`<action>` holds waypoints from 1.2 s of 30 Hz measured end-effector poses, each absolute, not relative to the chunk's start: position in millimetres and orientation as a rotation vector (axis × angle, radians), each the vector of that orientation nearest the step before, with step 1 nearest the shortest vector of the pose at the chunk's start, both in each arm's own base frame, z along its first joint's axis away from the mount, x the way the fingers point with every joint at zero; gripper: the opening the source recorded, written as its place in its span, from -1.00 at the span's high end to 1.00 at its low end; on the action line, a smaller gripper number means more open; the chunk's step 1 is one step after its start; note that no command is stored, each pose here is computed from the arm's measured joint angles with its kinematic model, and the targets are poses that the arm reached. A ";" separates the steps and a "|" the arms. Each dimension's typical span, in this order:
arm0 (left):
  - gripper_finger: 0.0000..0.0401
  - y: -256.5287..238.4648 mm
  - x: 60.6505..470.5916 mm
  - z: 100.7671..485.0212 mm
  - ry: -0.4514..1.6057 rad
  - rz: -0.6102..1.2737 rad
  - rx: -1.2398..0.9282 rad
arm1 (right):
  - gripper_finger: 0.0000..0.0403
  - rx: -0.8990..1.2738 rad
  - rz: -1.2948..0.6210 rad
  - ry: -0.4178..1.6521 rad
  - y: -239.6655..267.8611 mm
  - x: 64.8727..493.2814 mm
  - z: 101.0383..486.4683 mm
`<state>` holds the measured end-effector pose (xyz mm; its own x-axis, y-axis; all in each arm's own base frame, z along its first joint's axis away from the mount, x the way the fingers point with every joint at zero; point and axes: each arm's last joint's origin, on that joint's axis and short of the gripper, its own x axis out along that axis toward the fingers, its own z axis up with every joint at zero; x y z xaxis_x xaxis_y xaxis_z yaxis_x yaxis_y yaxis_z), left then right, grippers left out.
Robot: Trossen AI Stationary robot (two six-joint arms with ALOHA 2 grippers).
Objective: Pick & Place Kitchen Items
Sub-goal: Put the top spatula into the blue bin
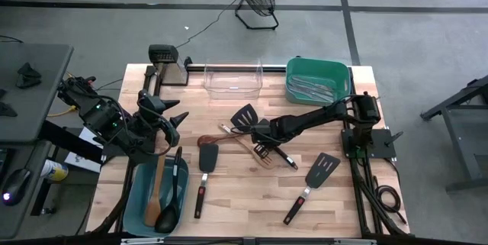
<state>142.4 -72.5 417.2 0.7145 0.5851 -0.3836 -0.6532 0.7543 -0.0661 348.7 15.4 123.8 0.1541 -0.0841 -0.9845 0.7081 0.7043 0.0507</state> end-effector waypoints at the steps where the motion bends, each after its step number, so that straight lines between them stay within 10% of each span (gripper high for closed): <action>1: -0.12 -72.6 142.4 417.1 0.354 0.691 -0.203 | 0.66 0.590 -0.615 1.304 15.4 348.7 123.8; 36: -0.12 -72.9 142.8 417.4 0.351 0.689 -0.209 | 0.68 0.632 -0.590 1.198 8.2 341.0 163.6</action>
<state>142.8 -72.9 417.4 0.7168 0.5829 -0.3826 -0.6523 0.7545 -0.0725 341.0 8.2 163.6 0.2591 -0.0826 -0.9623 0.7122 0.6894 0.1326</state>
